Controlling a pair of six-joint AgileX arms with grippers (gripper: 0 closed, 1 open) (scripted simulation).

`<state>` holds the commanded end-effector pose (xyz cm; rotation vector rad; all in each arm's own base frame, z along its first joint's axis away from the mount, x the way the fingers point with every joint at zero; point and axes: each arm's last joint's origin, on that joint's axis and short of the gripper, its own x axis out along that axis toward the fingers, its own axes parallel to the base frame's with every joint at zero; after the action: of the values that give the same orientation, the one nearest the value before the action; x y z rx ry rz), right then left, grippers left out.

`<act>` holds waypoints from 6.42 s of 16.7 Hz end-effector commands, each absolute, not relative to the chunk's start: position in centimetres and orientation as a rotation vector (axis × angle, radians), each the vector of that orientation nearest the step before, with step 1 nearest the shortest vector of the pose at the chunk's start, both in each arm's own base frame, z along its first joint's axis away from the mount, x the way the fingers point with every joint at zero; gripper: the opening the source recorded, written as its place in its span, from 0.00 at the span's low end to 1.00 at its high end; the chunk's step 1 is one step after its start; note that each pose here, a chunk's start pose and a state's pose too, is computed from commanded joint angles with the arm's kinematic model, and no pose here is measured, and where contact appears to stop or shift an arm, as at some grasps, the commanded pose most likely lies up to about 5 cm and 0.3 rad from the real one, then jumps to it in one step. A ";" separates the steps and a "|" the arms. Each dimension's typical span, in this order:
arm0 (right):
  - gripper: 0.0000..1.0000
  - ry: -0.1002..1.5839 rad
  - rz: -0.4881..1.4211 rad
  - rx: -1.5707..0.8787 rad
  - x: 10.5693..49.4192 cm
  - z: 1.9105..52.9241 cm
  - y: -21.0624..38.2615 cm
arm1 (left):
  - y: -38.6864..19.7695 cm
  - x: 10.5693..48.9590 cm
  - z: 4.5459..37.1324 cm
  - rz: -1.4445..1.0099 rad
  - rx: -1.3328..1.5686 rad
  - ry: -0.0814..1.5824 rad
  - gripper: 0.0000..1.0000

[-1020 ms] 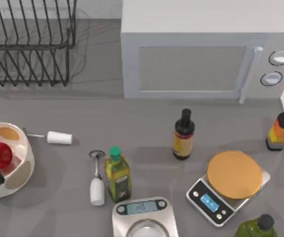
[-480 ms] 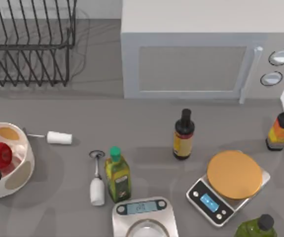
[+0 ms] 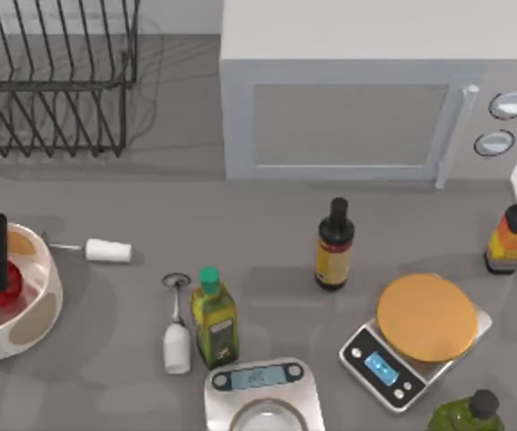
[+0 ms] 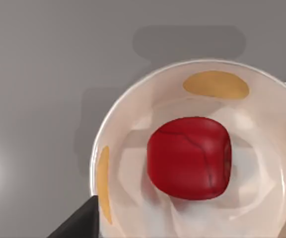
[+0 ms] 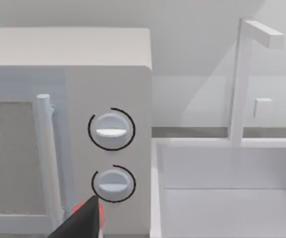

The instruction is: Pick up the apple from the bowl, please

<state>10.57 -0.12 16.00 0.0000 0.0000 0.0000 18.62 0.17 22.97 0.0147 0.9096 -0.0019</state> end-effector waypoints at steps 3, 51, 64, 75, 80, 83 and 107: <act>1.00 0.000 0.000 0.000 10.6 16.0 -0.1 | 0.3 22.7 22.5 -0.006 0.016 1.179 1.00; 1.00 0.000 0.000 0.000 10.6 16.0 -0.1 | 0.6 29.0 10.9 -0.016 0.016 1.571 0.00; 1.00 0.000 0.000 0.000 10.6 16.0 -0.1 | 0.5 33.4 25.5 -0.024 0.011 1.538 0.00; 1.00 0.000 0.000 0.000 10.6 16.0 -0.1 | 0.4 29.6 37.6 -0.023 0.011 1.508 0.00; 1.00 0.000 0.000 0.000 10.6 16.0 -0.1 | -0.6 30.8 37.0 -0.021 0.007 1.517 0.00; 1.00 0.000 0.000 0.000 10.6 16.0 -0.1 | -5.0 33.8 34.9 -0.022 0.006 1.539 0.00; 1.00 0.000 0.000 0.000 10.6 16.0 -0.1 | -22.7 36.6 20.0 -0.021 0.010 1.560 0.00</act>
<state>10.57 -0.12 16.00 0.0000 0.0000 0.0000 36.64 -22.68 20.02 0.0098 1.5596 -0.0212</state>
